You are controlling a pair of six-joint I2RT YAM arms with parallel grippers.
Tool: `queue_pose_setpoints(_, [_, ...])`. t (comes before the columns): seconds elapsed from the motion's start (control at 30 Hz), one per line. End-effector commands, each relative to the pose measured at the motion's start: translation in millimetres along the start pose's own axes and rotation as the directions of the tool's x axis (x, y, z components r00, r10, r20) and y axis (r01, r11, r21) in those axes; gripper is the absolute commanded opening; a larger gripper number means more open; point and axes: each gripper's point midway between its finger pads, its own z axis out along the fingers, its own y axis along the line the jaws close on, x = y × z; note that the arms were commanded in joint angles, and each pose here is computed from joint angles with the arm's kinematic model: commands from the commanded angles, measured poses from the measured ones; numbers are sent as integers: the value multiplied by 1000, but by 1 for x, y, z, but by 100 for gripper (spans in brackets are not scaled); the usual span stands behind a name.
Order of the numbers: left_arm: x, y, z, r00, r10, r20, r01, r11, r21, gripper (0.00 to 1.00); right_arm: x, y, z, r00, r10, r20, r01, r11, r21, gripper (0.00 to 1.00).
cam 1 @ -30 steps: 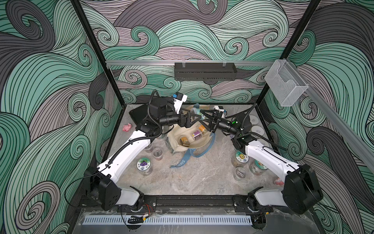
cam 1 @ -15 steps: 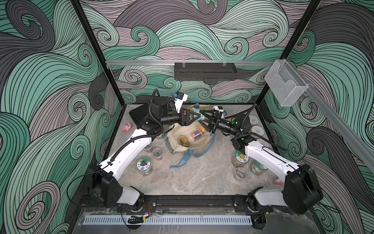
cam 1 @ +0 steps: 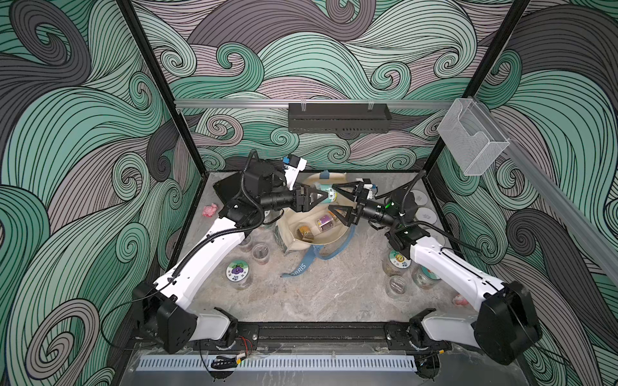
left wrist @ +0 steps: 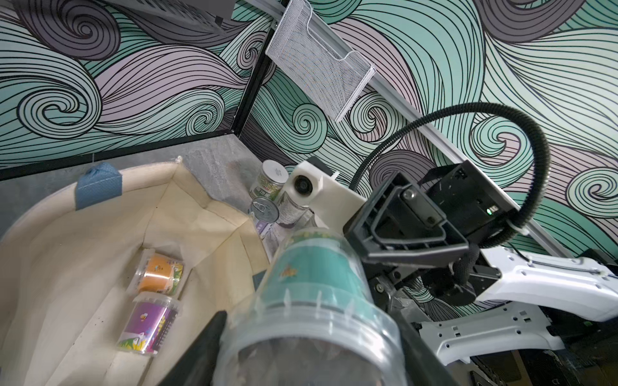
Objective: Take out the seed jars from the canvas bag
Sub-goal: Place the canvas bag at the center of the board, then place the seed jar at the center of the board.
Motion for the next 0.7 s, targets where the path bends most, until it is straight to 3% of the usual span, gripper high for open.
queue_pose_setpoints(0.0, [12,-9,-28,1000,-12,-14,11,998,-65,50,2,-6,-11,997,-82,15,80,995,61,99])
queue_pose_setpoints(0.27, [81,6,-80,974,-211,-85,180,944,-278,48,4,-19,-29,989,-147,18,143,979,145,99])
queue_pose_setpoints(0.5, [151,9,-118,900,-428,-89,367,850,-378,45,7,-24,-36,983,-186,-3,183,967,179,99])
queue_pose_setpoints(0.67, [193,10,-144,840,-534,-91,442,773,-454,43,8,-27,-39,980,-198,-13,197,961,192,99])
